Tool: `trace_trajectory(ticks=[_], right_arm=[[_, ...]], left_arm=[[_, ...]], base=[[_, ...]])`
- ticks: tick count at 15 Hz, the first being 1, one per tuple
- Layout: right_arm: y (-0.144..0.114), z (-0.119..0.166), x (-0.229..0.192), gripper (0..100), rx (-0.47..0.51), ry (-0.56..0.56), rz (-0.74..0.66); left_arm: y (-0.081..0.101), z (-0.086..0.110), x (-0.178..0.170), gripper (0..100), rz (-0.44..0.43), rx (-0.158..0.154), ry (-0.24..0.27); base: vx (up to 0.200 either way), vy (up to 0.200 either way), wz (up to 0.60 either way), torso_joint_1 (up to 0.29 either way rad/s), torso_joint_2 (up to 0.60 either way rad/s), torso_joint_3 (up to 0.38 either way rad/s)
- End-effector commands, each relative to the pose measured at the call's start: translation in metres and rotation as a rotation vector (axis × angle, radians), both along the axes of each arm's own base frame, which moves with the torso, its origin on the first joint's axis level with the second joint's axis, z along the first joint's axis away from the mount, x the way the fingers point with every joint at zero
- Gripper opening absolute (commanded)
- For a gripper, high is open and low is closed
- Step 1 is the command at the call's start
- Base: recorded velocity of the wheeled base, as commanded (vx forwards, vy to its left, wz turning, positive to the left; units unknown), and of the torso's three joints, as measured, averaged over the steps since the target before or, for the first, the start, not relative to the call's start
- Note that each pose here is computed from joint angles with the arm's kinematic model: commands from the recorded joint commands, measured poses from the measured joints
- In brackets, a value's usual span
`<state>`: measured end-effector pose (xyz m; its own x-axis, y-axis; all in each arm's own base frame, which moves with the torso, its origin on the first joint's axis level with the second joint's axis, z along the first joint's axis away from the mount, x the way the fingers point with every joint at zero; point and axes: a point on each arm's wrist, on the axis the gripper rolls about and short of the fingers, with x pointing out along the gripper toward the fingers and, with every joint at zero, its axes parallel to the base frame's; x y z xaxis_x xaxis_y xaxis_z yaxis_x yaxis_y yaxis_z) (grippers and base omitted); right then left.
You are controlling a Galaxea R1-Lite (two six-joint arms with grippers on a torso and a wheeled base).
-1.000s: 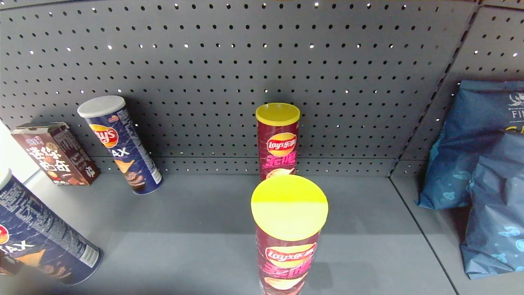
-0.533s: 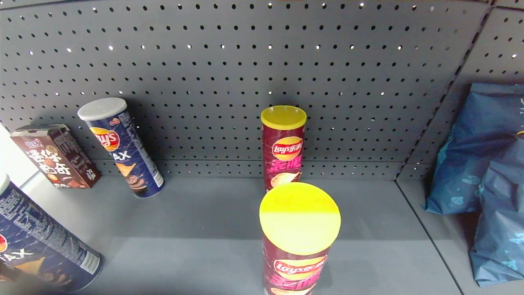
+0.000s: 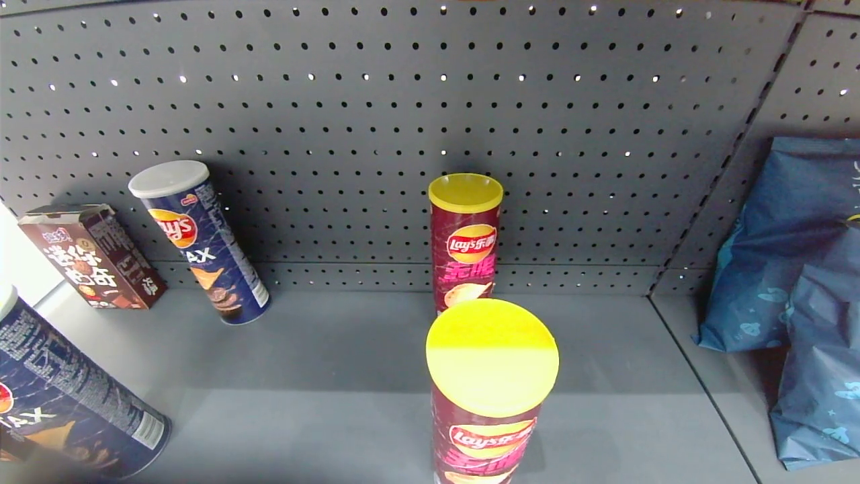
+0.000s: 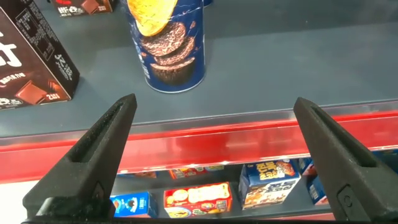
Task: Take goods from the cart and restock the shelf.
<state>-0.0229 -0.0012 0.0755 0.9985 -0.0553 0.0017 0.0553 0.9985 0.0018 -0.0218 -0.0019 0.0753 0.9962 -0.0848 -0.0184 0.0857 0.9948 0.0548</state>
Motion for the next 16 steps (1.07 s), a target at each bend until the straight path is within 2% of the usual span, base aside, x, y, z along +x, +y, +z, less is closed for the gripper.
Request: trace_trajectory(ticks=[1, 16], right_arm=[[0.0000, 0.0001, 0.0001, 100, 0.000, 0.000, 0.000], [0.0000, 0.0001, 0.0001, 100, 0.000, 0.000, 0.000]], left_arm=[[0.0000, 0.0000, 0.0001, 100, 0.000, 0.002, 0.001], [0.0000, 0.0000, 0.0001, 100, -0.001, 0.000, 0.001]], base=[[0.000, 0.000, 0.00, 0.000, 0.00, 0.000], [0.000, 0.000, 0.00, 0.000, 0.00, 0.000]])
